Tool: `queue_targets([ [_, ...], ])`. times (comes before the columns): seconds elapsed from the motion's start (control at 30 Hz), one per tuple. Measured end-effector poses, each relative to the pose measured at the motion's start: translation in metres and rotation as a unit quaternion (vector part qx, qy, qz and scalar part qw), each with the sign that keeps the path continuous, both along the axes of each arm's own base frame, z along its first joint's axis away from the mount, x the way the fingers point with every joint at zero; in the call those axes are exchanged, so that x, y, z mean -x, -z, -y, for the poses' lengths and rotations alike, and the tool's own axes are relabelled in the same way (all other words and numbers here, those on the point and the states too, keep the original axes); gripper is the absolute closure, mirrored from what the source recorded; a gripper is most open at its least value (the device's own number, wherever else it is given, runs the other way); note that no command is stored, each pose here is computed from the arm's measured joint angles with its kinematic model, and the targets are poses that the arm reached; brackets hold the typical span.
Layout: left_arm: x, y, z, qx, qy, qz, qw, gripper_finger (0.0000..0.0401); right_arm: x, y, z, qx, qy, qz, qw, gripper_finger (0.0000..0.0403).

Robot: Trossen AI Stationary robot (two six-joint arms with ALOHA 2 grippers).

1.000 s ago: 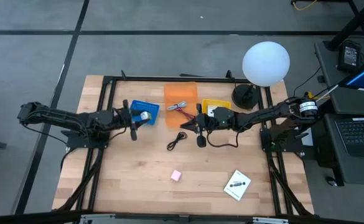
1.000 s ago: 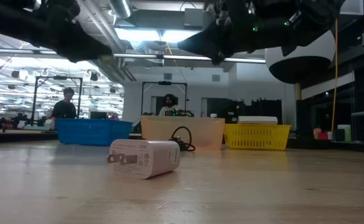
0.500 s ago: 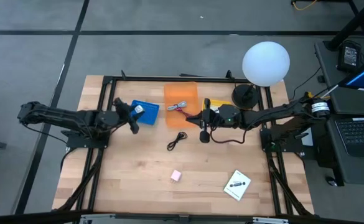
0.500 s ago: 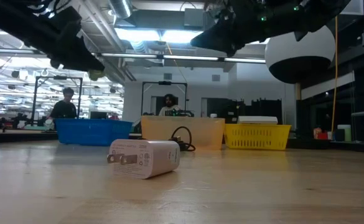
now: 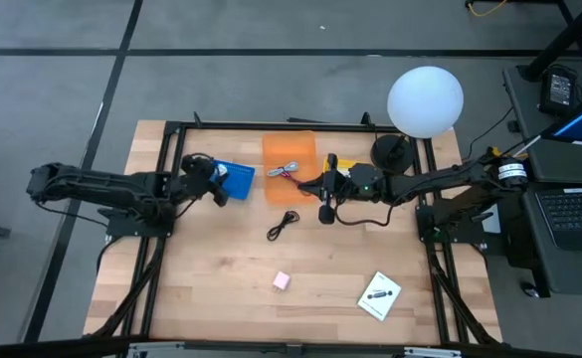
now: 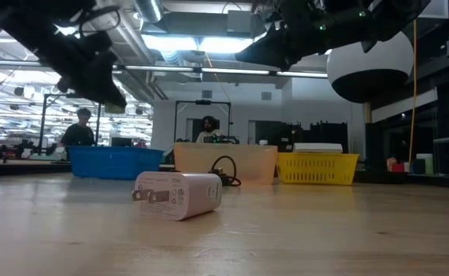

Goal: Pick and place items into bin
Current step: Put the green charger adapter into the blue bin

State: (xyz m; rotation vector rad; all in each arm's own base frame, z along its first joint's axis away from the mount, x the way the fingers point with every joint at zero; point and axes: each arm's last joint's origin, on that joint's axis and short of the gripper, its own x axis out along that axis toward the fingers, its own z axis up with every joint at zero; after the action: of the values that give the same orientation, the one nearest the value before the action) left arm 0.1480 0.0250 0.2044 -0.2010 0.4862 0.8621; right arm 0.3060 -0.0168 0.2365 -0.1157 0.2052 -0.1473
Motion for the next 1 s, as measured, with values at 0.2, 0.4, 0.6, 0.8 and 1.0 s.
queue_targets([
  [0.2, -0.007, 0.011, -0.007, 0.017, -0.036, -0.019, 0.999, 0.0259, 0.000, 0.001, 0.000, -0.001, 0.000, -0.002, 1.000, 0.0402],
  [0.4, -0.013, 0.021, -0.010, 0.033, -0.060, -0.038, 0.997, 0.0259, 0.000, 0.001, 0.000, -0.001, 0.000, -0.002, 1.000, 0.0401],
  [0.6, -0.018, 0.032, -0.011, 0.046, -0.076, -0.057, 0.994, 0.0259, 0.000, 0.001, 0.000, -0.002, 0.000, -0.003, 1.000, 0.0401],
  [0.8, -0.023, 0.044, -0.012, 0.047, -0.107, -0.074, 0.990, 0.0259, 0.000, 0.001, 0.000, -0.002, 0.000, -0.003, 1.000, 0.0401],
  [1.0, -0.026, 0.051, -0.013, 0.047, -0.124, -0.080, 0.988, 0.0256, 0.000, 0.001, 0.000, -0.002, 0.000, -0.003, 1.000, 0.0402],
])
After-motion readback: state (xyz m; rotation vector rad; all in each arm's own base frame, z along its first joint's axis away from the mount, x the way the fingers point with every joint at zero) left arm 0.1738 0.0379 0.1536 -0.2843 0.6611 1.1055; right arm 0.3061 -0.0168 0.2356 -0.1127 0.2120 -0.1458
